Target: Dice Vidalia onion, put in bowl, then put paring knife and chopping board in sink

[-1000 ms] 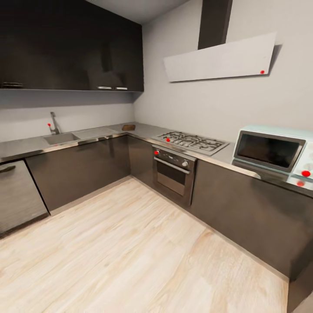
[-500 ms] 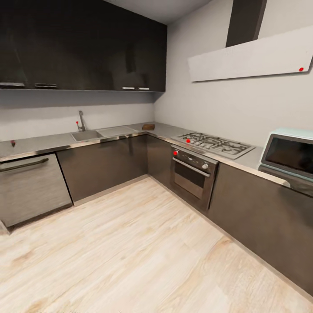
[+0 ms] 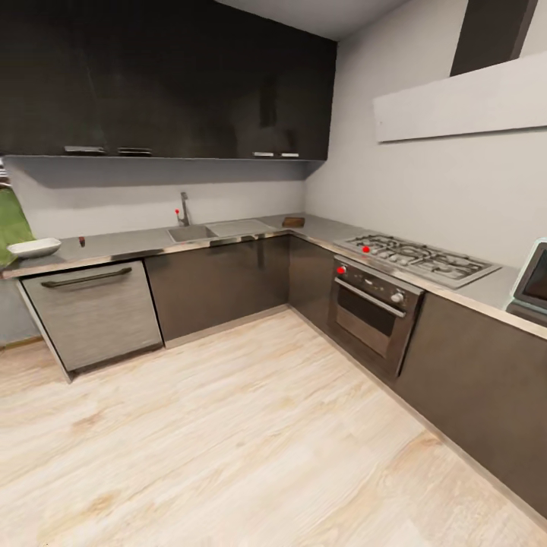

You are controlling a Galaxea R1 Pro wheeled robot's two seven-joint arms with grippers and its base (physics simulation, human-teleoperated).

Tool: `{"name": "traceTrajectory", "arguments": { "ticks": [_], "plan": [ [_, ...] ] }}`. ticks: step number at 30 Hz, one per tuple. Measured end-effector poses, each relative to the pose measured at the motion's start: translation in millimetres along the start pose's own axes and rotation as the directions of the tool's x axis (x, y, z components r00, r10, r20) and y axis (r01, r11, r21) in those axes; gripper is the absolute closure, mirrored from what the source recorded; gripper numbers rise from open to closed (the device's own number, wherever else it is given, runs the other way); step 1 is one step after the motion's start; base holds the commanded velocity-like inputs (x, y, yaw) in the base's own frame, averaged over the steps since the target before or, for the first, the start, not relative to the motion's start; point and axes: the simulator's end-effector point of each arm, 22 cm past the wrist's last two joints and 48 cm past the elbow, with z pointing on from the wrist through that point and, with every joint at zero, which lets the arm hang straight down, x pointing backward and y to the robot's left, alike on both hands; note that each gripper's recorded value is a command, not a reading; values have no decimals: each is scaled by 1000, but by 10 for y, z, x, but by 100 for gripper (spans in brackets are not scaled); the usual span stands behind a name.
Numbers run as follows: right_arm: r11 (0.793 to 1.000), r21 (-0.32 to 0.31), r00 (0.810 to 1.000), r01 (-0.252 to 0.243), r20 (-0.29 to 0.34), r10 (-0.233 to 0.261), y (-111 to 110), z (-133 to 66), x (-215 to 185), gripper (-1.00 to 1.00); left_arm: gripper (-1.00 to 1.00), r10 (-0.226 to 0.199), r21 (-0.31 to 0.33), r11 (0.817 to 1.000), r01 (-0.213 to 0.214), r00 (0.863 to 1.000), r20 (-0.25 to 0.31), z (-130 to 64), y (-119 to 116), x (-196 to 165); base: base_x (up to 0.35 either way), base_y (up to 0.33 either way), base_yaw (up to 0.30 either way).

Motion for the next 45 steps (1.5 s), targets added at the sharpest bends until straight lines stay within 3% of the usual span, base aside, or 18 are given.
{"name": "traceTrajectory", "arguments": {
  "ticks": [11, 45],
  "plan": [
    [1000, -1, 1000, 0, 6, 0, 3, -1, -10, -100, -100, 0, 0, 1000, 0, 1000, 1, -1, 4, 1, 168, 39, 249],
    [1000, -1, 1000, 0, 7, 0, 3, -1, -13, -100, -100, 0, 0, 1000, 0, 1000, 1, -1, 4, -2, 340, 45, 4]
  ]
}}
